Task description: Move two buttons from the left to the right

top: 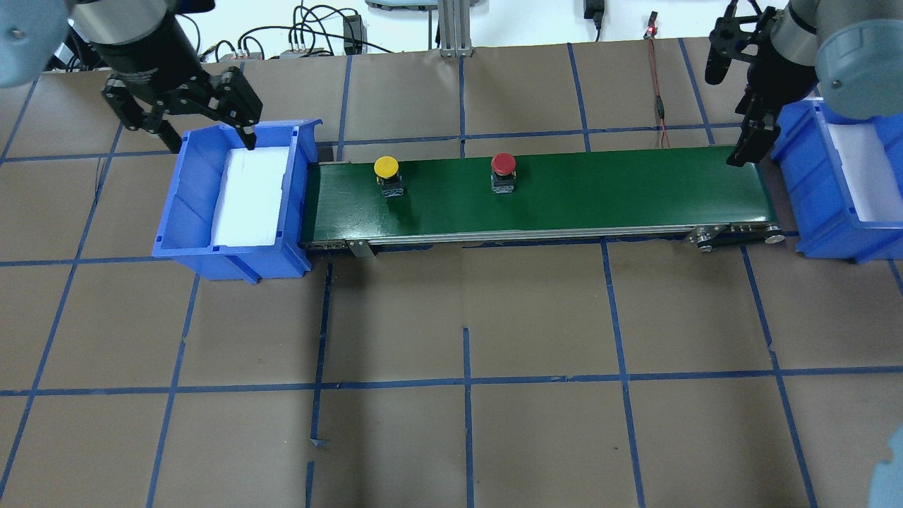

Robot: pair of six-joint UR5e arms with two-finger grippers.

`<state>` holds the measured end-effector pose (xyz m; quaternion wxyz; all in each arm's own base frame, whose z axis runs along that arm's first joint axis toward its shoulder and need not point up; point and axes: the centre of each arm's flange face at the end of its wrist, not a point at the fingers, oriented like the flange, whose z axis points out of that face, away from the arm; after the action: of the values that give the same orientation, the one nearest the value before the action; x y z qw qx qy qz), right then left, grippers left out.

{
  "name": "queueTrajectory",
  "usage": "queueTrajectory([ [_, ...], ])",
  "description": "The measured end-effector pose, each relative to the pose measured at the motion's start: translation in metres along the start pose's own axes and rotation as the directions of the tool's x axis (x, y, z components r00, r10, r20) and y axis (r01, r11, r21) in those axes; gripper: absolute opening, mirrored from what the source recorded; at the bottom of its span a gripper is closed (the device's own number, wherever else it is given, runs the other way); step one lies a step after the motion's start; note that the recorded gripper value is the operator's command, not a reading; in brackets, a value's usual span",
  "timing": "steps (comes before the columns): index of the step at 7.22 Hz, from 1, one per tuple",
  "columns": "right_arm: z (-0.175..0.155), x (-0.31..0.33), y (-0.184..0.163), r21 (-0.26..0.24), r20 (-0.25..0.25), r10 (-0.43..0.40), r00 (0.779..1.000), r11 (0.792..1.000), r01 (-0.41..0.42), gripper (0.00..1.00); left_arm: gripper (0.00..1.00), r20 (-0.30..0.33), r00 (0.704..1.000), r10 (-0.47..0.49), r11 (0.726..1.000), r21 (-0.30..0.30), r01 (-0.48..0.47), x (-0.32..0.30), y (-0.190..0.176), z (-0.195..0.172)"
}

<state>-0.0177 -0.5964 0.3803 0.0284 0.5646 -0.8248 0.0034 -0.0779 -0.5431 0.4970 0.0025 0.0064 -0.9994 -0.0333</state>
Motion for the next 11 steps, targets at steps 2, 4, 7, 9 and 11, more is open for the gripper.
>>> queueTrajectory([
  [2, -0.004, -0.001, 0.005, 0.004, -0.001, 0.009, 1.000, 1.000, -0.009, 1.00, 1.00, -0.004, 1.000, -0.001, 1.000, 0.024, 0.001, 0.005, 0.020, -0.026],
  [4, 0.000, 0.000, 0.005, 0.009, 0.004, 0.006, 1.000, 1.000, -0.006, 1.00, 1.00, -0.005, 1.000, 0.008, 1.000, 0.021, -0.008, 0.021, 0.018, -0.024],
  [7, 0.003, 0.001, 0.002, 0.011, 0.002, -0.097, 0.995, 0.995, 0.097, 1.00, 1.00, 0.000, 1.000, -0.014, 1.000, 0.008, 0.014, 0.029, 0.017, -0.006],
  [9, 0.008, 0.003, 0.002, 0.011, 0.005, -0.166, 0.986, 0.986, 0.166, 1.00, 1.00, 0.003, 1.000, -0.015, 1.000, 0.007, 0.015, 0.029, 0.017, -0.005],
  [11, 0.011, 0.006, 0.002, 0.011, 0.007, -0.187, 0.982, 0.982, 0.187, 1.00, 1.00, 0.004, 1.000, -0.017, 1.000, 0.011, 0.016, 0.027, 0.014, -0.007],
])
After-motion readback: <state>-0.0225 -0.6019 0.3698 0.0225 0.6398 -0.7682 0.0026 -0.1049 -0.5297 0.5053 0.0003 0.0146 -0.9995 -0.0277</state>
